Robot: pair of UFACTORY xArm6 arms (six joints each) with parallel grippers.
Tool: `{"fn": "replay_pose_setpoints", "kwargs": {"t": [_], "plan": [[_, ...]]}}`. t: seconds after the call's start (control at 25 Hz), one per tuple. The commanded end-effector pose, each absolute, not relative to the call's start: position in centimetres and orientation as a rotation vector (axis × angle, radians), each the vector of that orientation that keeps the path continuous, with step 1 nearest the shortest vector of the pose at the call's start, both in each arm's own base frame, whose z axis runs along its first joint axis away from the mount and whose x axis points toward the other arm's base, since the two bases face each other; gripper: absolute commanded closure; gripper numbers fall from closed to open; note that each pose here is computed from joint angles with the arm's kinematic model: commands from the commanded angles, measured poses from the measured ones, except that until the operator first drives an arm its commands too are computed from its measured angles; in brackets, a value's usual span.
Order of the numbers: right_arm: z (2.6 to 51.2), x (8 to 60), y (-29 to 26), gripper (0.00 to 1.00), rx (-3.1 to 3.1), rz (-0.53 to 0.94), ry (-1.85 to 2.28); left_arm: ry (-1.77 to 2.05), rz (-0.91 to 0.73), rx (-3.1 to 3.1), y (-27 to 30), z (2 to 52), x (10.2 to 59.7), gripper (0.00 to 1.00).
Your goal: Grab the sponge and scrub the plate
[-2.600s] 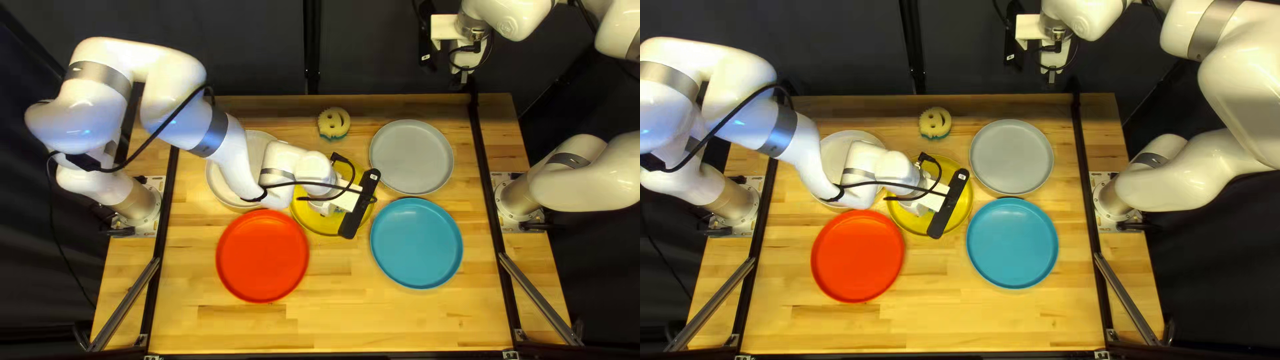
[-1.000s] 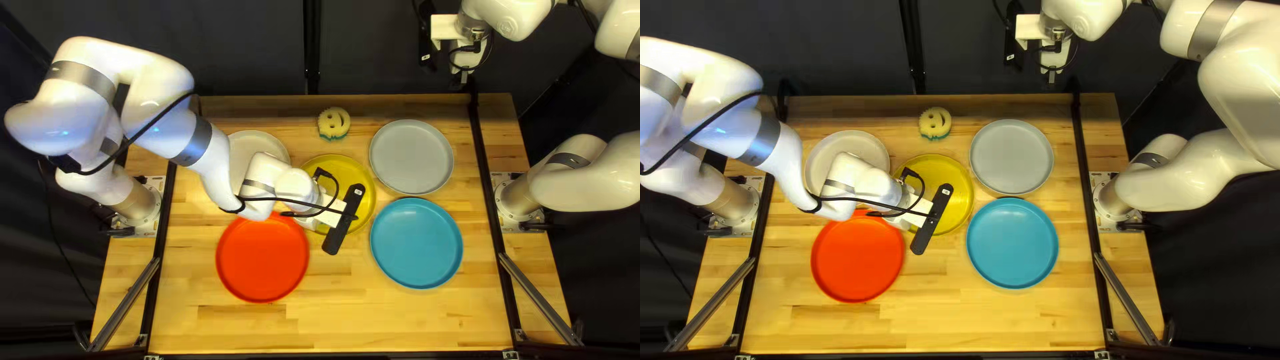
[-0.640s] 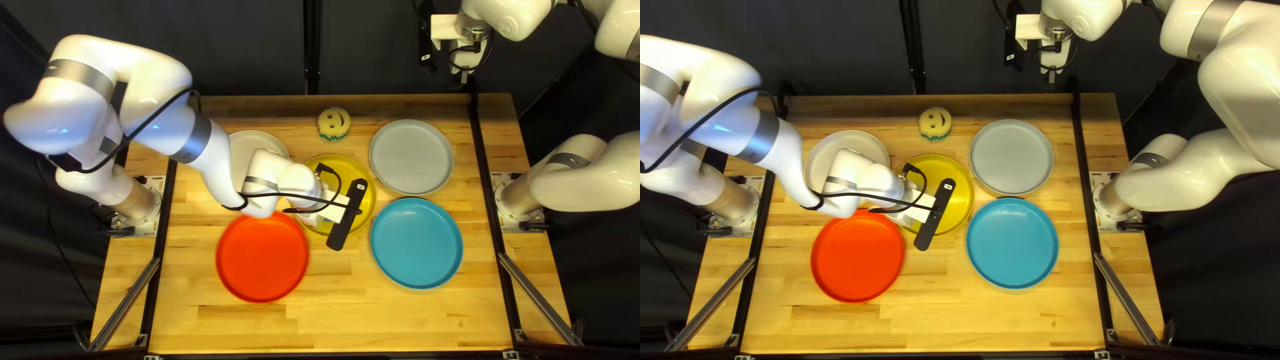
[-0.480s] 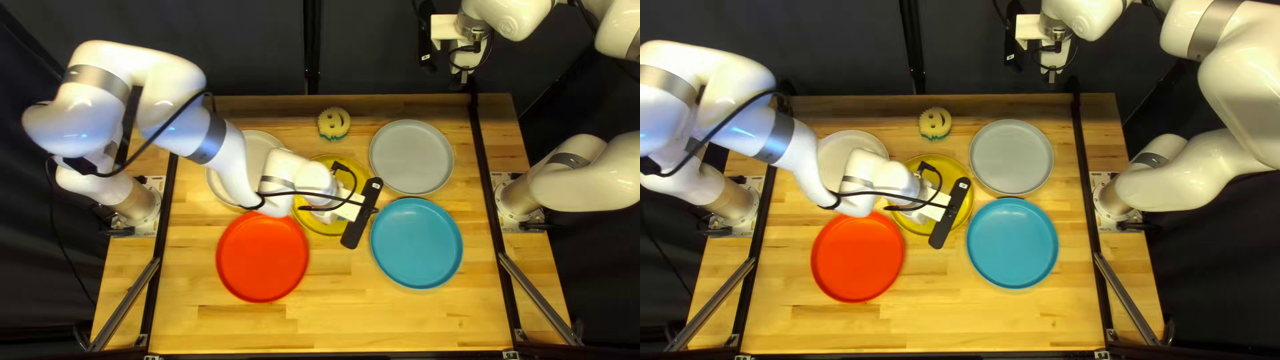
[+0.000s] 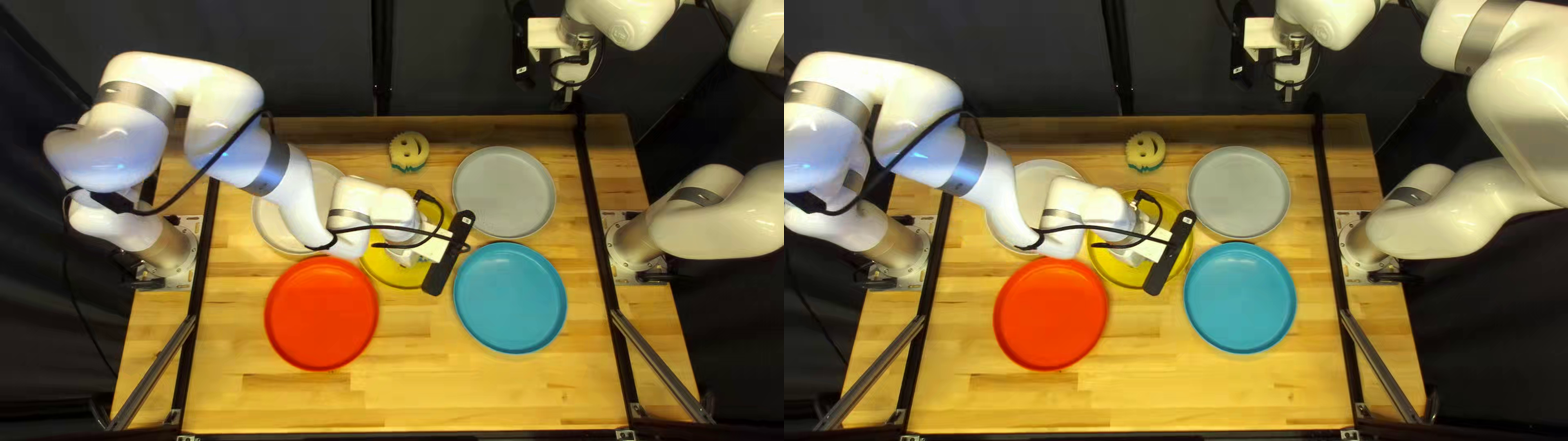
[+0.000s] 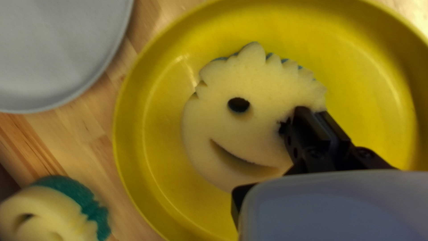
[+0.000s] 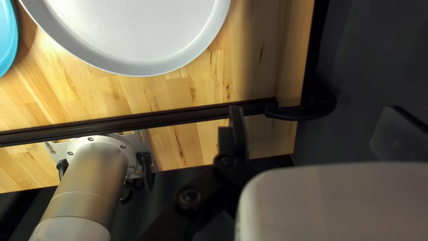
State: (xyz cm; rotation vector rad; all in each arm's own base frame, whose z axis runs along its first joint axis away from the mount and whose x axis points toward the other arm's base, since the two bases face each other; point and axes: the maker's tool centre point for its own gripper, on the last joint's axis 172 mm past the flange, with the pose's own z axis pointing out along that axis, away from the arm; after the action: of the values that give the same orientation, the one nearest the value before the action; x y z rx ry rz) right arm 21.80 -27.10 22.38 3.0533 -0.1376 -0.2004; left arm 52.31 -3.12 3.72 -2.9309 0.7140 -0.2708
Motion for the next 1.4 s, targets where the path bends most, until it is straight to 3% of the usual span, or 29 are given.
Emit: {"fn": "replay_pose_setpoints", "kwargs": {"t": [0.04, 0.24, 0.76, 1.4], "plan": [[22.4, 21.8, -27.1, 0.00, 3.053, -0.200, -0.138, 0.689, -0.258, -2.942, -3.2, 3.6, 50.6, 1.00], [22.4, 21.8, -27.1, 0.00, 3.053, -0.200, -0.138, 0.682, -0.239, -2.949, -3.1, 3.6, 50.8, 1.00], [22.4, 21.8, -27.1, 0.00, 3.053, -0.200, -0.138, 0.740, -0.277, -2.911, -0.2, 4.4, 59.1, 1.00], [22.4, 21.8, -27.1, 0.00, 3.053, -0.200, -0.138, 0.659, -0.240, -2.963, 0.4, 3.6, 50.8, 1.00]]}}
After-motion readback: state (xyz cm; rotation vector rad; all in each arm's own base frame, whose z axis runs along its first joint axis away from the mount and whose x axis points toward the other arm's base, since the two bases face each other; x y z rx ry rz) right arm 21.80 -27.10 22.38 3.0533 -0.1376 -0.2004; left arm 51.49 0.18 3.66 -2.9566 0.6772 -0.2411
